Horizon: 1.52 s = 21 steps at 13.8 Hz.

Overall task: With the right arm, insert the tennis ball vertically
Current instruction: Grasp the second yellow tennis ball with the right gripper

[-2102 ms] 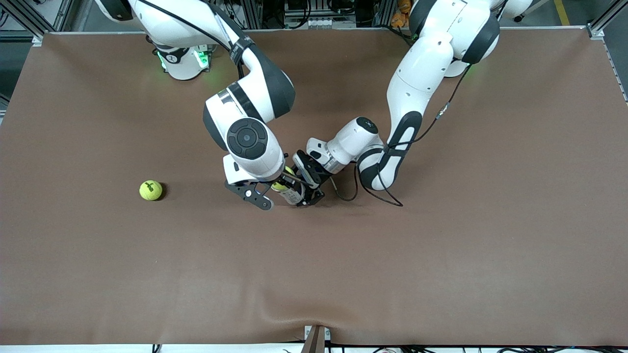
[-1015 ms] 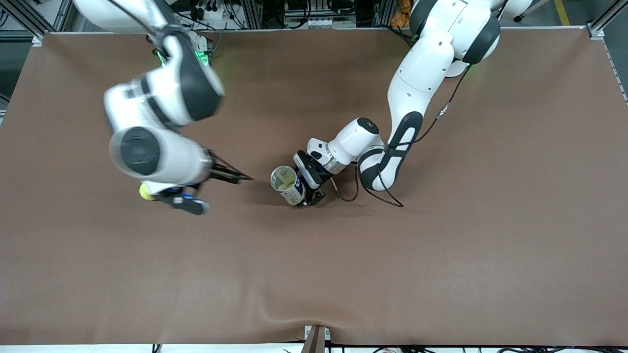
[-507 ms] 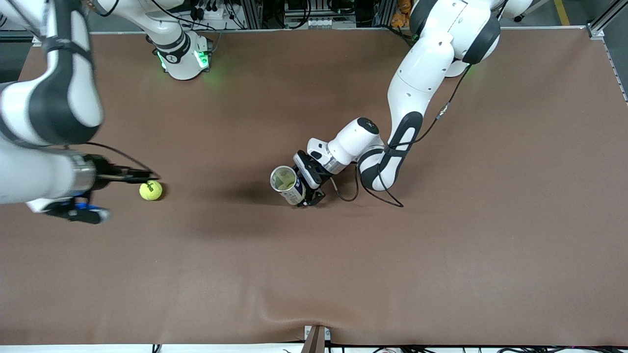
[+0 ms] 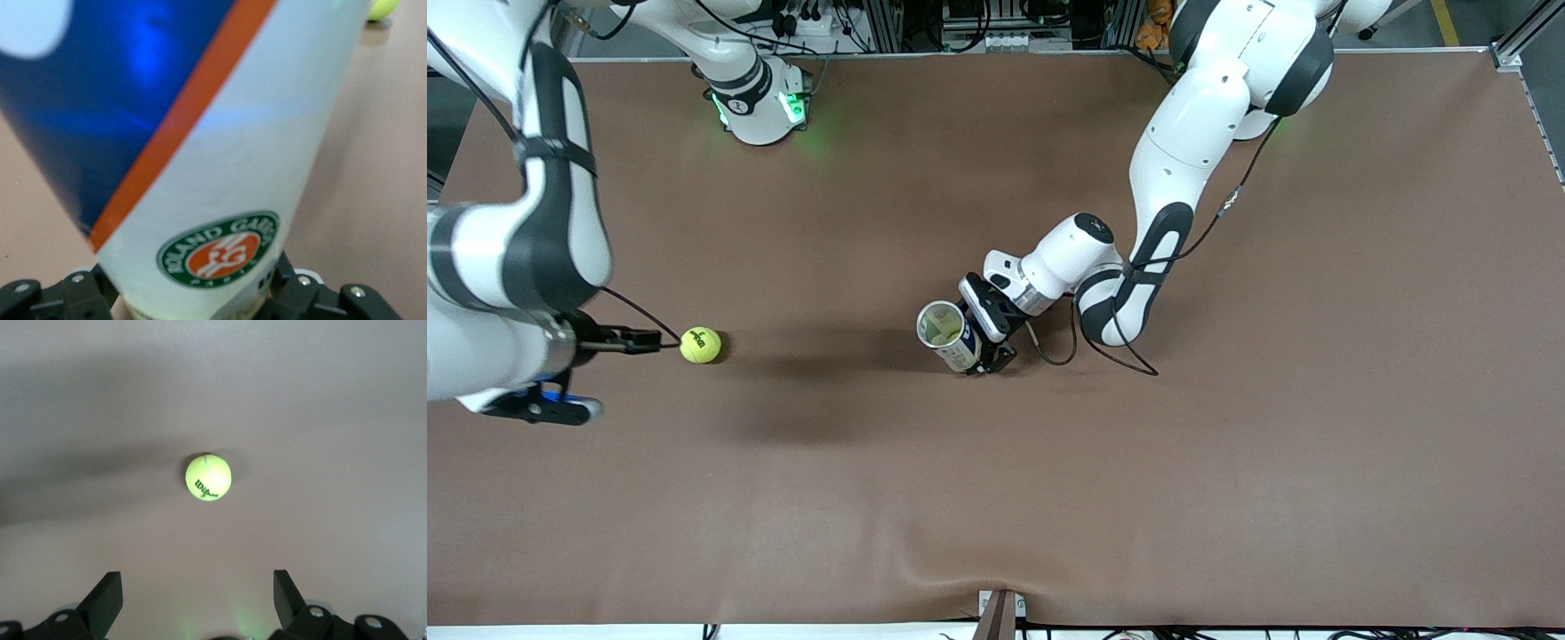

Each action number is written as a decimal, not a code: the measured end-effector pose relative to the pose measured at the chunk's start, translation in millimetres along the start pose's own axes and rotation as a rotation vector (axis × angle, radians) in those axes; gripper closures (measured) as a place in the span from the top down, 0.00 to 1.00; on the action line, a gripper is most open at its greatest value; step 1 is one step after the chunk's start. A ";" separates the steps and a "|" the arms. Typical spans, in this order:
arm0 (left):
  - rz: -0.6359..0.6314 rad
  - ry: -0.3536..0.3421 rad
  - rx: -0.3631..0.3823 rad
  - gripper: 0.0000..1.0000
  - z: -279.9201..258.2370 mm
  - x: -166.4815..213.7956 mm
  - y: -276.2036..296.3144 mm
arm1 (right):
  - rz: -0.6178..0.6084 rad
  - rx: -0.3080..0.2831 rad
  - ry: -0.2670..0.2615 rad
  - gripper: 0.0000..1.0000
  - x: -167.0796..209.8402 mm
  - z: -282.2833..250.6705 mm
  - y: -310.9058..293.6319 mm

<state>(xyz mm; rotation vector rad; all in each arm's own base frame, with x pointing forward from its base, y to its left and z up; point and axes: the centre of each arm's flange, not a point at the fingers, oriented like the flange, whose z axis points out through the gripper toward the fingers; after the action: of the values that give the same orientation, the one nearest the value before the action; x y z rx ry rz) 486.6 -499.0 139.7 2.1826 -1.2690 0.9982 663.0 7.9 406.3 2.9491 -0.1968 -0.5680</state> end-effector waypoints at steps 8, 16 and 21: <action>0.020 -0.006 0.004 0.91 -2.7 -4.1 -9.2 | -0.090 0.017 0.028 1.00 30.3 110.6 35.5; 0.019 -0.006 0.005 1.00 -2.9 -4.3 -10.4 | -0.095 0.028 0.091 1.00 31.4 178.5 26.4; 0.019 -0.005 0.005 1.00 -3.0 -4.3 -10.3 | -0.091 0.030 0.080 1.00 27.1 196.7 25.1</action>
<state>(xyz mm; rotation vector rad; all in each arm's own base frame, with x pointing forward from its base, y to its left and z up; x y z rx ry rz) 493.1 -489.5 138.3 2.1820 -1.2937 1.0046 611.3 -41.4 219.4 3.0160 -0.0633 -0.4611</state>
